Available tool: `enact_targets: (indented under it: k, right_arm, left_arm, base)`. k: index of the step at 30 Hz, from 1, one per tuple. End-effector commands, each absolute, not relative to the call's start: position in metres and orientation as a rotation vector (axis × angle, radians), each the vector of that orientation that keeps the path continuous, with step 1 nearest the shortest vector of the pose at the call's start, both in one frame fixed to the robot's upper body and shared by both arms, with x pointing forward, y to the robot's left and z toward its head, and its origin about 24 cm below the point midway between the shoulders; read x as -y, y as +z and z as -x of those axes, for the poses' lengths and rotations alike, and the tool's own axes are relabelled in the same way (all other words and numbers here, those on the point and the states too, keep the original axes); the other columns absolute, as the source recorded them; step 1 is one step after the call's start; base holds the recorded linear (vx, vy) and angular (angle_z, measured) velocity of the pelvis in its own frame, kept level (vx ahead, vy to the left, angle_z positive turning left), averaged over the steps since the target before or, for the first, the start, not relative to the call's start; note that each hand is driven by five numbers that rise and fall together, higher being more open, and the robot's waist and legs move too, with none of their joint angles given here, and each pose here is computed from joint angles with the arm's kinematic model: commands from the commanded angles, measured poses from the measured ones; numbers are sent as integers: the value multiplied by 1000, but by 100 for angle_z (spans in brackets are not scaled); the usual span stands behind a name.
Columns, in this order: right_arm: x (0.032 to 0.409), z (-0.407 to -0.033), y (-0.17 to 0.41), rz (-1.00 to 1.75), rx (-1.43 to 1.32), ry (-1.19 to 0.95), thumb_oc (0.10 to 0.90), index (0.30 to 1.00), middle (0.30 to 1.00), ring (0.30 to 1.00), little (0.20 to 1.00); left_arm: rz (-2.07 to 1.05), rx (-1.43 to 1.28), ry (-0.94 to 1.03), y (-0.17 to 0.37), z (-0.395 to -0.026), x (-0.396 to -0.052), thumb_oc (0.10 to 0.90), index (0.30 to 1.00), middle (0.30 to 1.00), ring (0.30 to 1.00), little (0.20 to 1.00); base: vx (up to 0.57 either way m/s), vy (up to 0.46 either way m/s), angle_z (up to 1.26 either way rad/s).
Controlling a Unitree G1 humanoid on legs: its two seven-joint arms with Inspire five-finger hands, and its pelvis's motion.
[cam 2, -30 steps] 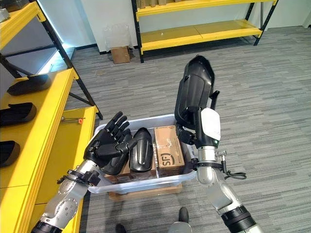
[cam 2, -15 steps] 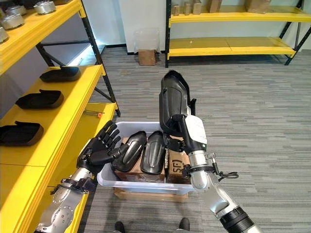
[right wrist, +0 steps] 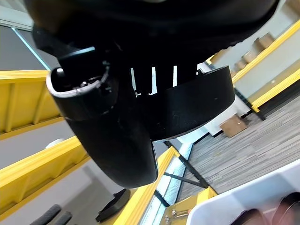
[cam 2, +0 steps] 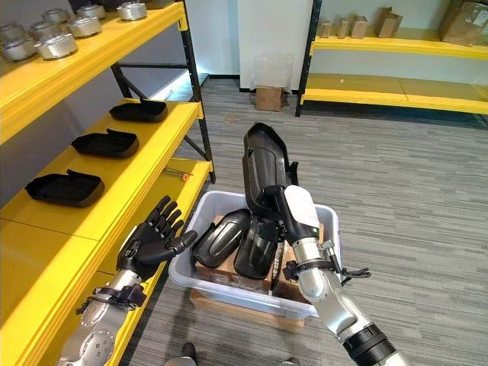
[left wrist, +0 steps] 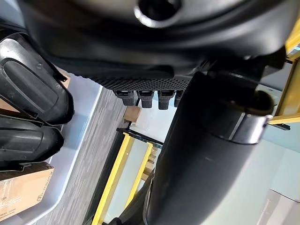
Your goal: Move parts from the plastic box to the shelf.
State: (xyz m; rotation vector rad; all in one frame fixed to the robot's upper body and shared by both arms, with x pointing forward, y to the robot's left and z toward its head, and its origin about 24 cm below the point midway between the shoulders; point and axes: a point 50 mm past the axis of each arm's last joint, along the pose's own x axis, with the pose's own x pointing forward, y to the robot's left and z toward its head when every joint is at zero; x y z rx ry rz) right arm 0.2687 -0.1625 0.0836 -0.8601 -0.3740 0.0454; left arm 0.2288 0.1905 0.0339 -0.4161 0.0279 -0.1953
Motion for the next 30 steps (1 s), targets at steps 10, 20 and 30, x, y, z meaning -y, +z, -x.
enact_targets:
  k: [10, 20, 30]
  right_arm:
    - [129, -277, 173, 740, 830, 84, 400, 300, 300, 300, 300]
    - [125, -261, 158, 777, 809, 98, 400, 300, 300, 300, 300]
    - [133, -265, 178, 838, 944, -21, 400, 300, 300, 300, 300]
  left_arm:
    - [296, 284, -193, 88, -235, -210, 900, 1000, 1000, 1000, 1000]
    - [458, 226, -211, 71, -231, -201, 900, 1000, 1000, 1000, 1000]
    - [401, 274, -278, 86, -244, -185, 900, 1000, 1000, 1000, 1000]
  base:
    - [-20, -33, 1]
    - [-42, -39, 63]
    - [-201, 226, 89]
